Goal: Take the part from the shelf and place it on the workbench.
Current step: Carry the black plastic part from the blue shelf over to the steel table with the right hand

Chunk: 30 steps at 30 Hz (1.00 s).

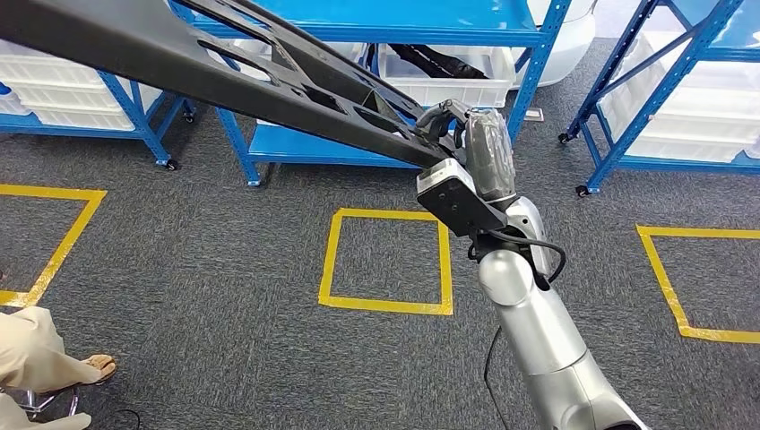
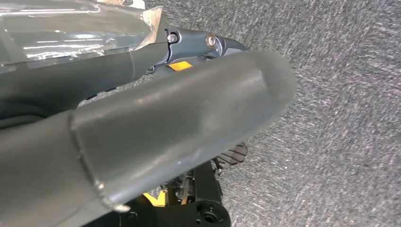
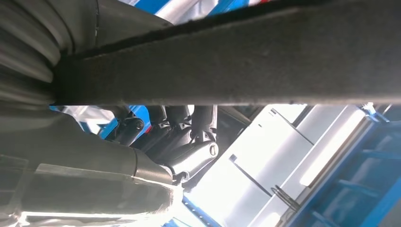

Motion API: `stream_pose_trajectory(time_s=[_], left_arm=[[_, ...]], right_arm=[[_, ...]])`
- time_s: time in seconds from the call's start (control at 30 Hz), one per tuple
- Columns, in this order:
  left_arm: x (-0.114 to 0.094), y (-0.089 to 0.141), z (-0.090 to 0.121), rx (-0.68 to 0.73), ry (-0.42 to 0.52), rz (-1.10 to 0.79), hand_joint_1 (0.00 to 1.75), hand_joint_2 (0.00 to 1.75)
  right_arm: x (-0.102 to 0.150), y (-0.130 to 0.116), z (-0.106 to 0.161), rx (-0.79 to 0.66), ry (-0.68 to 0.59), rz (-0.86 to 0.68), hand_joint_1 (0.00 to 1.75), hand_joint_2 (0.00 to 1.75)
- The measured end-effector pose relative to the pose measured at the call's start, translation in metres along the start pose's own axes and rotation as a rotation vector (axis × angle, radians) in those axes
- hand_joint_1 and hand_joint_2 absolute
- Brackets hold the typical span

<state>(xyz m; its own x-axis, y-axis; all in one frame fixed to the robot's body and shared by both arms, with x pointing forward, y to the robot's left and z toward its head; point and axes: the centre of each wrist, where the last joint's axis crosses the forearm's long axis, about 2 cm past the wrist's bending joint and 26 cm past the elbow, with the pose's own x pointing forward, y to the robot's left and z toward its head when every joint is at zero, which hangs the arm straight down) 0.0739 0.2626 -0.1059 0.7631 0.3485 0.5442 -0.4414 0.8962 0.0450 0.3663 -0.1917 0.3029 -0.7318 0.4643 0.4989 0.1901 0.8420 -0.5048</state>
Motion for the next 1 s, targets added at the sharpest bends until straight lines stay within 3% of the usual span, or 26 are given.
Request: stream_pose_trajectory(time_s=[1.0], left_arm=[[0.0010, 0.0049, -0.0013, 0.027, 0.005, 0.016, 0.00, 0.00]], right_arm=[[-0.0075, 0.0082, 0.0023, 0.004, 0.010, 0.017, 1.75, 1.75]])
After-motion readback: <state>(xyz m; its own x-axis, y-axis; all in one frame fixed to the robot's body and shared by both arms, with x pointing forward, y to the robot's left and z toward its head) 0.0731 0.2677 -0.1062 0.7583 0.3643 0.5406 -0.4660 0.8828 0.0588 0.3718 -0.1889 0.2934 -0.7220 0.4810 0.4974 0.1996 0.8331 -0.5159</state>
